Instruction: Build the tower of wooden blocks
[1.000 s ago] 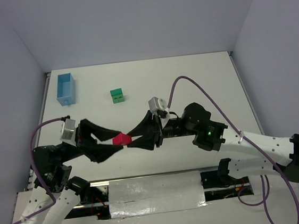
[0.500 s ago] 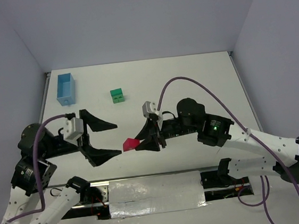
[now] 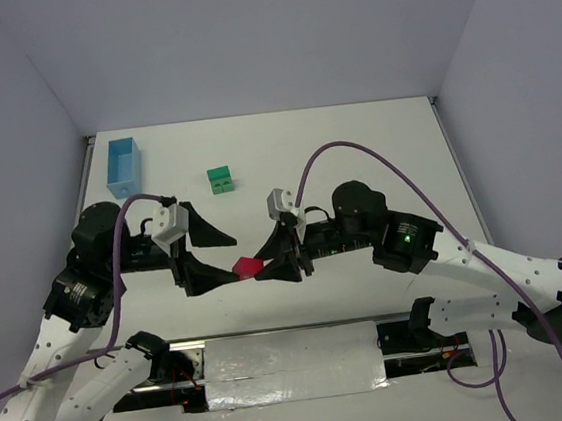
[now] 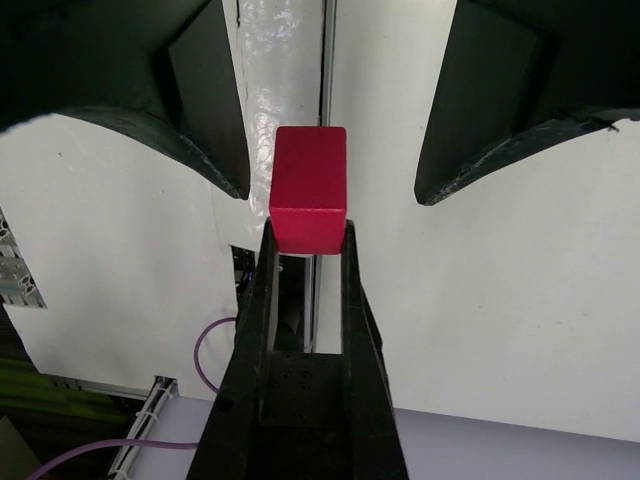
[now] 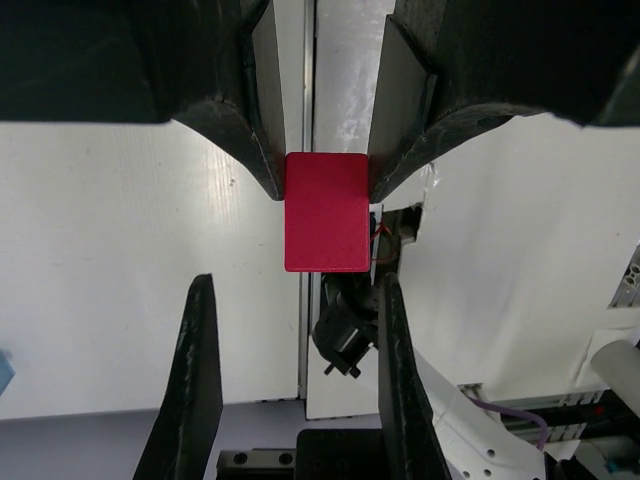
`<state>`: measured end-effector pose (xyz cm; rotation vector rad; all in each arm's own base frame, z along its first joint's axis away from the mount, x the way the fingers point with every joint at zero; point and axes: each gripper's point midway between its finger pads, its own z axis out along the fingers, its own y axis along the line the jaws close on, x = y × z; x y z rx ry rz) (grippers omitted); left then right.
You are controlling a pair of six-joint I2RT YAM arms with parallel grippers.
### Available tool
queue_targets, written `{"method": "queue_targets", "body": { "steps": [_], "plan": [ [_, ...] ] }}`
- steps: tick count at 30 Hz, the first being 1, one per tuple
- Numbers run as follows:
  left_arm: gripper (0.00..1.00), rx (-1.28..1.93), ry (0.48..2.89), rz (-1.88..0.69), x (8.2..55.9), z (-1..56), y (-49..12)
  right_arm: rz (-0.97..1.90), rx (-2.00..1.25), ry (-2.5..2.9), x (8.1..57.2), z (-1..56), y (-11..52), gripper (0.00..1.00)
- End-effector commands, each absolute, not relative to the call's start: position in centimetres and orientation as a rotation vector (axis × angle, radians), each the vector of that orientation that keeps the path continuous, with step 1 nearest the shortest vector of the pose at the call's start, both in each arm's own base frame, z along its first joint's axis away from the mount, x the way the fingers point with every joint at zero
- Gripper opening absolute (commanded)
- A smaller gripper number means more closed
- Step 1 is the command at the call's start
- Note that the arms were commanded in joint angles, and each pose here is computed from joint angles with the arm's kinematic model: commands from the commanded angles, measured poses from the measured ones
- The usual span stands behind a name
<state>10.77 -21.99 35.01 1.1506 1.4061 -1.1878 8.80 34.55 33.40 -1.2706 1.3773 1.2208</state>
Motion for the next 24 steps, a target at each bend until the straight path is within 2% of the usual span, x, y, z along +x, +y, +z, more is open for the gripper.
{"method": "queue_targets", "body": {
  "steps": [1,5,10,19,21,24],
  "plan": [
    [0.79,1.214,1.294,-1.243,9.4,36.1,-22.3,1.202,-1.252,1.317,9.3,36.0,34.8,0.0],
    [0.79,1.22,1.309,-1.248,9.5,35.6,-22.4,1.213,-1.264,1.3,9.1,36.4,34.9,0.0],
    [0.72,1.214,1.312,-1.254,9.7,35.6,-22.5,1.205,-1.269,1.303,9.2,36.2,35.0,0.0],
    [0.69,1.212,1.304,-1.256,9.8,35.9,-22.7,1.198,-1.288,1.33,9.5,35.3,35.4,0.0],
    [0.6,1.218,1.309,-1.267,9.8,35.7,-22.8,1.197,-1.283,1.321,9.5,35.5,35.4,0.0],
    [0.59,1.206,1.331,-1.258,10.0,35.4,-22.7,1.195,-1.274,1.31,9.4,35.8,35.2,0.0]
  ]
}}
